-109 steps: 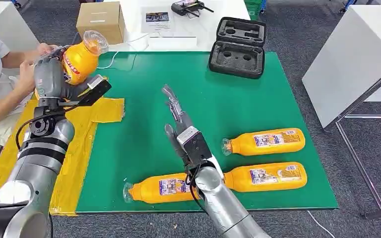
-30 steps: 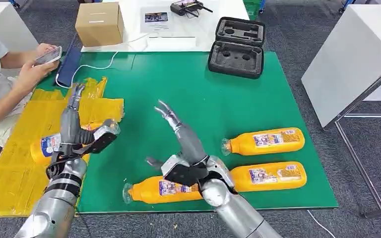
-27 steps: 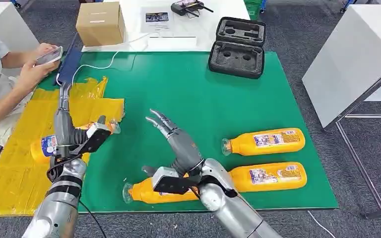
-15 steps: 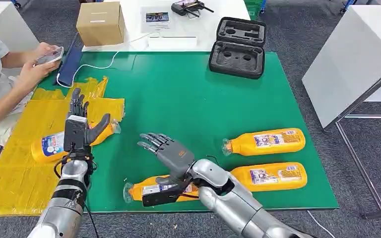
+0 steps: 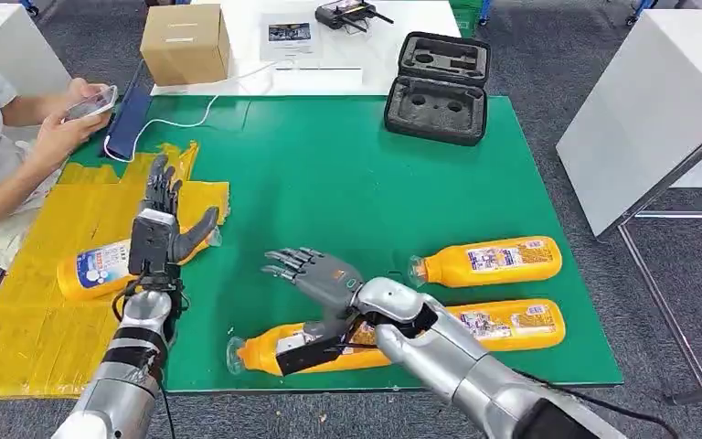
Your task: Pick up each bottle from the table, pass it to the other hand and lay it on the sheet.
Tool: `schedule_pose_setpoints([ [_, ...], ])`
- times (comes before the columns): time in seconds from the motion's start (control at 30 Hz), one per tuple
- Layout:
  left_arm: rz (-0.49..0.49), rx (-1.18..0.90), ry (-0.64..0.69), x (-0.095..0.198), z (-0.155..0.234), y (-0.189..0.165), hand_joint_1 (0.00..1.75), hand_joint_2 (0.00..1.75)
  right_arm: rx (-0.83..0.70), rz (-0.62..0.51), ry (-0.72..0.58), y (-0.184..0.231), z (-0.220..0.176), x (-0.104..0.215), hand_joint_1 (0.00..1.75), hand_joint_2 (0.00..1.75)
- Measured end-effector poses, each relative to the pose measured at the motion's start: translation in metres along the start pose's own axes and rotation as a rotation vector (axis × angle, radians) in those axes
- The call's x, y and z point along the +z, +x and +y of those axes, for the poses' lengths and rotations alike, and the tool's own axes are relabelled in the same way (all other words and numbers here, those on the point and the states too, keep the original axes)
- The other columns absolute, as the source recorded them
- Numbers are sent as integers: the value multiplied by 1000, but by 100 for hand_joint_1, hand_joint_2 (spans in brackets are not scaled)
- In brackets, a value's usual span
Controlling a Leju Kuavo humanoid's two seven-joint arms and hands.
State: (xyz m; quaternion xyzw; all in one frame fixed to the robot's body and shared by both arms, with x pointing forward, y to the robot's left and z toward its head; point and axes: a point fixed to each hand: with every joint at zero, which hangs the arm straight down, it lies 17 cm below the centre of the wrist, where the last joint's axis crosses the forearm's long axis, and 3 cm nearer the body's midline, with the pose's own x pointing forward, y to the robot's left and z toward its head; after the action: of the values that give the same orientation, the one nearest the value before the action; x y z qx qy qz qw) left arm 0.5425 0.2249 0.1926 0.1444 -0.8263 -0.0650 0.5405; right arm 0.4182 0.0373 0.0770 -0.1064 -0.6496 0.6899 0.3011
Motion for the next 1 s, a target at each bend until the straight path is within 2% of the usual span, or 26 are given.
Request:
schedule_pose_setpoints([
  [0.13, -13, 20, -7, -4, -4, 5, 0, 175, -51, -38, 49, 1, 4, 3, 0, 175],
  [0.3, -19, 63, -21, -13, -13, 12, 0, 175, -183, -100, 113, 7, 13, 12, 0, 175],
  [0.6, -6, 89, -31, -20, -23, 11, 0, 175, -371, -188, 69, 34, 4, 17, 0, 175],
  [0.83, 2, 90, -34, -23, -26, 10, 0, 175, -383, -219, 45, 47, 0, 17, 0, 175],
  [1.0, 11, 85, -28, -22, -25, 7, 0, 175, -324, -232, -97, 65, -22, 10, 0, 175],
])
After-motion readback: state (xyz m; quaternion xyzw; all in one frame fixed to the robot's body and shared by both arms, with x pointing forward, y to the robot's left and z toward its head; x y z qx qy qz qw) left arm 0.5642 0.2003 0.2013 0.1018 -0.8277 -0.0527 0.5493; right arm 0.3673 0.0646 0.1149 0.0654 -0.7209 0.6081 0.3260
